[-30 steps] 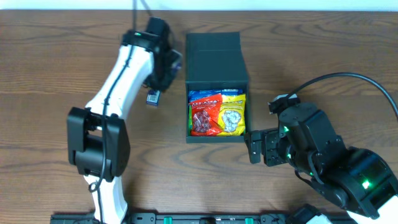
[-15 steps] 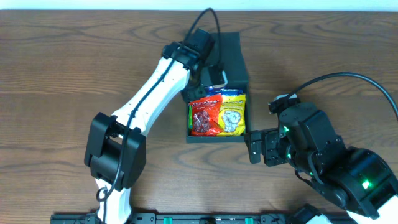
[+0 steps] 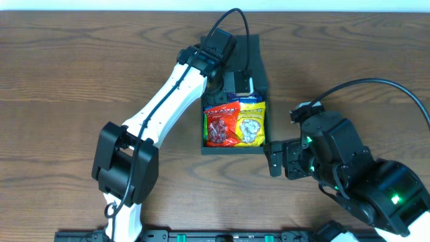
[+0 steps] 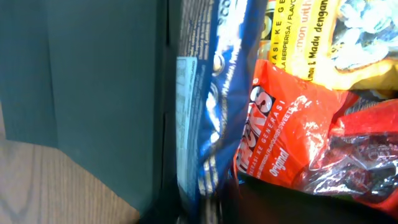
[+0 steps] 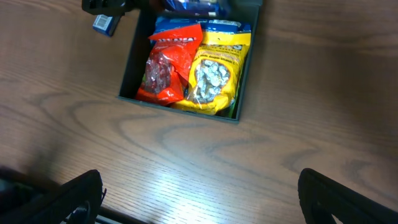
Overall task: Pack container
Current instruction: 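Carry the dark blue bar right and lower it into the box, then release the bar and lift left gripper back left, then lower left gripper onto the small blue packet and grasp it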
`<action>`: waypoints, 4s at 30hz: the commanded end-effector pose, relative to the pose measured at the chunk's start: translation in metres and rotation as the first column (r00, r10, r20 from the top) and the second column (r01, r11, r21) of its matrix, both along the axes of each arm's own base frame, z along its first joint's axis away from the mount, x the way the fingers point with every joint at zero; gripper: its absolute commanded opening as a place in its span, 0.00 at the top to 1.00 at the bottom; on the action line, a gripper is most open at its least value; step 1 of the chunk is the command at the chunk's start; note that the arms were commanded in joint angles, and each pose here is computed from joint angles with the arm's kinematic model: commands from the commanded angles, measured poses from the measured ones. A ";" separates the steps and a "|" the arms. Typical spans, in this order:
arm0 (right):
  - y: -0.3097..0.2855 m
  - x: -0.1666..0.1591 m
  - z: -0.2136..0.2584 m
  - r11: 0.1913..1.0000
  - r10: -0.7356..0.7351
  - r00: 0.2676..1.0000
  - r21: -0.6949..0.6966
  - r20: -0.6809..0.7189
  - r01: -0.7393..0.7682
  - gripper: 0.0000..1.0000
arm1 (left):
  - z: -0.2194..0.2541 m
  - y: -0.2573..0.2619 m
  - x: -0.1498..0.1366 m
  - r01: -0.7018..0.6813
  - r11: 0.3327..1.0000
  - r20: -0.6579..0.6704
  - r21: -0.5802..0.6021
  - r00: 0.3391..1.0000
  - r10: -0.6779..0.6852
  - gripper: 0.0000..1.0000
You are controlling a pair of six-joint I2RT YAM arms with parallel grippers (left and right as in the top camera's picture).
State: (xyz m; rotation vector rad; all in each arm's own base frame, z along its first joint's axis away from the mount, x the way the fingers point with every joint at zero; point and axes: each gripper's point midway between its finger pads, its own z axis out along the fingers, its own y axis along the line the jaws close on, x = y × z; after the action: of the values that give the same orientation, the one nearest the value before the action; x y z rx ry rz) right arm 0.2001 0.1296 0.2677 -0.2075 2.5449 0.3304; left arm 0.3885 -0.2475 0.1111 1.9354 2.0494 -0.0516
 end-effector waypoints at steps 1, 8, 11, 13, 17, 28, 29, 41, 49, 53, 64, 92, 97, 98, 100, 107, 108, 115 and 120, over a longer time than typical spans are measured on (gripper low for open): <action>-0.001 0.002 0.005 1.000 0.002 1.000 0.002 0.013 -0.002 0.01 | 0.018 -0.004 0.001 0.008 0.999 0.025 -0.038 1.000 -0.007 0.05; -0.001 0.002 0.005 1.000 0.002 1.000 0.002 0.013 -0.002 0.01 | 0.017 0.014 0.012 -0.248 0.969 0.032 -0.006 0.968 0.248 0.05; -0.001 0.002 0.005 1.000 0.002 1.000 0.002 0.013 -0.002 0.01 | 0.016 0.030 0.017 -0.427 0.904 0.039 0.013 0.904 0.426 0.05; -0.001 0.002 0.005 1.000 0.002 1.000 0.002 0.013 -0.002 0.01 | 0.015 0.040 0.016 -0.504 0.864 0.030 0.027 0.864 0.503 0.05; -0.001 0.002 0.005 1.000 0.002 1.000 0.002 0.013 -0.002 0.01 | 0.012 0.063 0.009 -0.619 0.783 -0.026 0.062 0.783 0.622 0.05; -0.001 0.002 0.005 1.000 0.002 1.000 0.002 0.013 -0.002 0.01 | 0.010 0.122 0.018 -0.873 0.486 -0.262 0.035 0.462 0.848 0.05; -0.001 0.002 0.005 1.000 0.002 1.000 0.002 0.013 -0.002 0.01 | 0.010 0.128 0.020 -0.887 0.461 -0.276 0.033 0.435 0.857 0.05; -0.001 0.002 0.005 1.000 0.002 1.000 0.002 0.013 -0.002 0.01 | -0.019 0.173 0.016 -0.933 0.349 -0.294 0.086 0.311 0.904 0.05; -0.001 0.002 0.005 1.000 0.002 1.000 0.002 0.013 -0.002 0.01 | -0.034 0.169 0.024 -0.934 0.355 -0.290 0.041 0.329 0.899 0.05; -0.001 0.002 0.005 1.000 0.002 1.000 0.002 0.013 -0.002 0.01 | -0.043 0.168 0.030 -0.935 0.355 -0.285 0.016 0.336 0.898 0.05; -0.001 0.002 0.005 1.000 0.002 1.000 0.002 0.013 -0.002 0.01 | -0.062 0.181 0.038 -0.956 0.293 -0.213 -0.008 0.288 0.934 0.05; -0.001 0.002 0.005 1.000 0.002 1.000 0.002 0.013 -0.002 0.01 | -0.100 0.174 0.018 -0.957 0.288 -0.160 0.023 0.281 0.946 0.14; -0.001 0.002 0.005 1.000 0.002 1.000 0.002 0.013 -0.002 0.01 | -0.105 0.176 0.014 -0.959 0.281 -0.159 0.033 0.272 0.949 0.17; -0.001 0.002 0.005 1.000 0.002 1.000 0.002 0.013 -0.002 0.01 | -0.106 0.176 0.013 -0.960 0.279 -0.159 0.034 0.271 0.949 0.17; -0.001 0.002 0.005 1.000 0.002 1.000 0.002 0.013 -0.002 0.01 | -0.107 0.176 0.012 -0.961 0.274 -0.161 0.034 0.265 0.951 0.17; -0.001 0.002 0.005 1.000 0.002 1.000 0.002 0.013 -0.002 0.01 | -0.107 0.176 0.013 -0.965 0.259 -0.163 0.031 0.251 0.954 0.37; -0.001 0.002 0.005 1.000 0.002 1.000 0.002 0.013 -0.002 0.01 | -0.107 0.176 0.013 -0.966 0.256 -0.163 0.031 0.248 0.955 0.41; -0.001 0.002 0.005 1.000 0.002 1.000 0.002 0.013 -0.002 0.01 | -0.108 0.177 0.010 -0.972 0.231 -0.166 0.045 0.220 0.961 0.55; -0.001 0.002 0.005 1.000 0.002 1.000 0.002 0.013 -0.002 0.01 | -0.109 0.179 0.001 -0.970 0.231 -0.167 0.081 0.215 0.962 0.64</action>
State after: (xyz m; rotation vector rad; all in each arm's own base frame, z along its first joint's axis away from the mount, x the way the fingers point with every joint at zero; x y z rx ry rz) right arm 0.2001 0.1296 0.2677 -0.2075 2.5449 0.3304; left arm 0.3937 -0.0724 -0.0019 0.2485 2.9542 -0.0054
